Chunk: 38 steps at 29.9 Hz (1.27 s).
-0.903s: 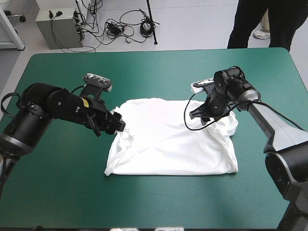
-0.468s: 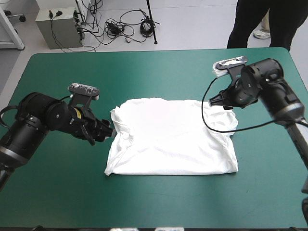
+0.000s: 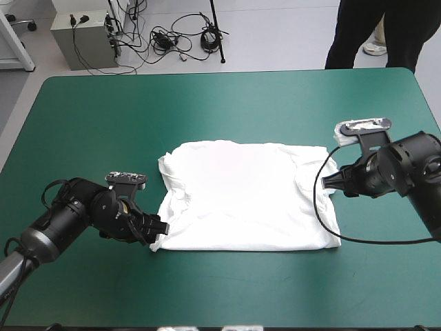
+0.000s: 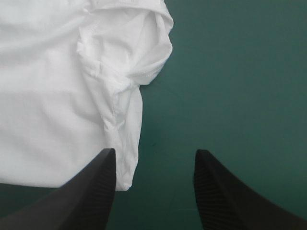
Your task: Fold the cloth
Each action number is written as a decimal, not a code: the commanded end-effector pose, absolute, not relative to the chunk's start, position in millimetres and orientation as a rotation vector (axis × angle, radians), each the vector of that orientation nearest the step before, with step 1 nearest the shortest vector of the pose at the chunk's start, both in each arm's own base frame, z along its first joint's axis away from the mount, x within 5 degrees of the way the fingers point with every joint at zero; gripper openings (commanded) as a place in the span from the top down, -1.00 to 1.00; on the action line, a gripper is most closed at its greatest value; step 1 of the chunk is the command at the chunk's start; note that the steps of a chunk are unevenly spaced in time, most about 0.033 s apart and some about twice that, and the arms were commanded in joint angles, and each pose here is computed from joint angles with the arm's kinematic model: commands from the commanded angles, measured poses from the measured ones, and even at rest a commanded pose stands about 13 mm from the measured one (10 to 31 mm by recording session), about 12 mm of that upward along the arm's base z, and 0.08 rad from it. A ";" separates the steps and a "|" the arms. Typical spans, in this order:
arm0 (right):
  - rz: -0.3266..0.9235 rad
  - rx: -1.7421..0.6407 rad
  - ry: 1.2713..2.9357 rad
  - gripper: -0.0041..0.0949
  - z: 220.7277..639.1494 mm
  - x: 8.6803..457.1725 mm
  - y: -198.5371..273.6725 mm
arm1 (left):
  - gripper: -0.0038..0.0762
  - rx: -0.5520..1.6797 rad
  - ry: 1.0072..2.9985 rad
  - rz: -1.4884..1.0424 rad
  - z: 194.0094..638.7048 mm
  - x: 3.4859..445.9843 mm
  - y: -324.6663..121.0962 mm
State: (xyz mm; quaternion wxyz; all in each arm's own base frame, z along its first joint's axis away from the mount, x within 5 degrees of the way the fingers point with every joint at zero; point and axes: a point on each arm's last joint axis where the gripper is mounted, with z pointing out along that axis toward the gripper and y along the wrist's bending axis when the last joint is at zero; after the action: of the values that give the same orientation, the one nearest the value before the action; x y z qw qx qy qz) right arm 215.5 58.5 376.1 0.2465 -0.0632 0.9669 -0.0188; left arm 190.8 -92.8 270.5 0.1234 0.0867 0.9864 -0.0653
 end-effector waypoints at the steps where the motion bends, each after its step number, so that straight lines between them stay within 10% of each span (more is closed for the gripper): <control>1: -0.040 -0.152 2.514 -0.06 384.5 202.5 51.7 | -0.41 0.191 2.815 -0.246 265.0 197.0 -97.6; 14: -0.028 -0.151 2.615 -0.10 353.9 177.3 45.9 | -0.36 0.190 3.030 -0.241 205.9 223.8 -116.7; 24: 0.075 -0.163 2.682 -0.30 295.4 179.3 55.1 | 0.91 0.266 2.954 -0.267 205.0 224.1 -132.7; 38: 0.099 -0.119 2.814 -0.30 225.3 204.2 67.5 | 0.93 0.272 2.942 -0.272 205.2 225.0 -133.2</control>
State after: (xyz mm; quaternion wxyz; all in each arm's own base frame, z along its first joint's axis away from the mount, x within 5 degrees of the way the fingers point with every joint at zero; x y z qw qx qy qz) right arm 196.8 64.7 225.9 0.1368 -0.0443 0.9893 0.0247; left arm 220.4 -125.2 204.9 0.0569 0.1002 0.9912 -0.0656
